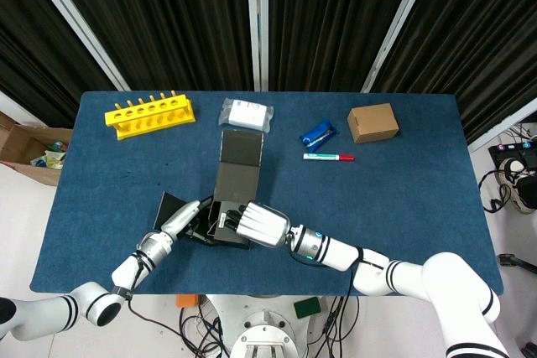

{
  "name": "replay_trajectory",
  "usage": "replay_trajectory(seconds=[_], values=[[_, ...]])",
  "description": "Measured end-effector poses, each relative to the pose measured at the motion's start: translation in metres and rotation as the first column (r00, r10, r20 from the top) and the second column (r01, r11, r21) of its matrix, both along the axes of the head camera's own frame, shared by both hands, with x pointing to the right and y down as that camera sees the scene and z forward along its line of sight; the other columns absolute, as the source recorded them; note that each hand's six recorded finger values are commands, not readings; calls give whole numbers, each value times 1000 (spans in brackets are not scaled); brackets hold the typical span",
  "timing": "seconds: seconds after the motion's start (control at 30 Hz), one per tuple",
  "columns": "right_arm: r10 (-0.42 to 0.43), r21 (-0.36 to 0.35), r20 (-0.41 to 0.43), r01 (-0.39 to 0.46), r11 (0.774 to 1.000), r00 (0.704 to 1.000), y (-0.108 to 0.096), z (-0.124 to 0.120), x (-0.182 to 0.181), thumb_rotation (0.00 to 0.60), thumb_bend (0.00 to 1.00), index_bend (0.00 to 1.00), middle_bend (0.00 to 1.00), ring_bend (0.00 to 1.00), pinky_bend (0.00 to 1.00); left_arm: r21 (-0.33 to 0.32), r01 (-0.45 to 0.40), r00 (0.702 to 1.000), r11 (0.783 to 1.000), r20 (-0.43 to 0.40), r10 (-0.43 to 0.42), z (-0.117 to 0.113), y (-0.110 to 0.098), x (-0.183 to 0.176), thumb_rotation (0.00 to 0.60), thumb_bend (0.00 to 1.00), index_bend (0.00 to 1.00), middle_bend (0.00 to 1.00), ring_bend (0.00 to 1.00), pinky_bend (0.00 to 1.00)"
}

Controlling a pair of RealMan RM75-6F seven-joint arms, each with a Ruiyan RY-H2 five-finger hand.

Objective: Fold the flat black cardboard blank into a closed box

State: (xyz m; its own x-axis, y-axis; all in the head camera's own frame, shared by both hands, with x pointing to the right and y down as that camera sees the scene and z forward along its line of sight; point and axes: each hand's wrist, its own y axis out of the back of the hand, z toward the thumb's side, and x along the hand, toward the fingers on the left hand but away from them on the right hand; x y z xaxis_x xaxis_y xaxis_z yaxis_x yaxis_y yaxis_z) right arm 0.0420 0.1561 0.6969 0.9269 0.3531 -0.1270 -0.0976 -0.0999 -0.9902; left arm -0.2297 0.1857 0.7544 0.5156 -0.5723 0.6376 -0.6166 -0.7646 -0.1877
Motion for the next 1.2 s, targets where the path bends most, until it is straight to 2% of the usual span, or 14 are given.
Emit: replay_trajectory(seconds=[0.47,1.2], values=[[-36,-7,-27,36,999,999,7,1,-12,600,46,461,448,691,1000,9,-12,1000,1000,5,12,-1,1,0,600,0,167,217,549,820],[-45,-30,-67,44,999,997,9,3,-2,600,45,461,434,689,1000,20,-22,1000,1000,8,22,-2,2,0,600,0,140,199,544,817]])
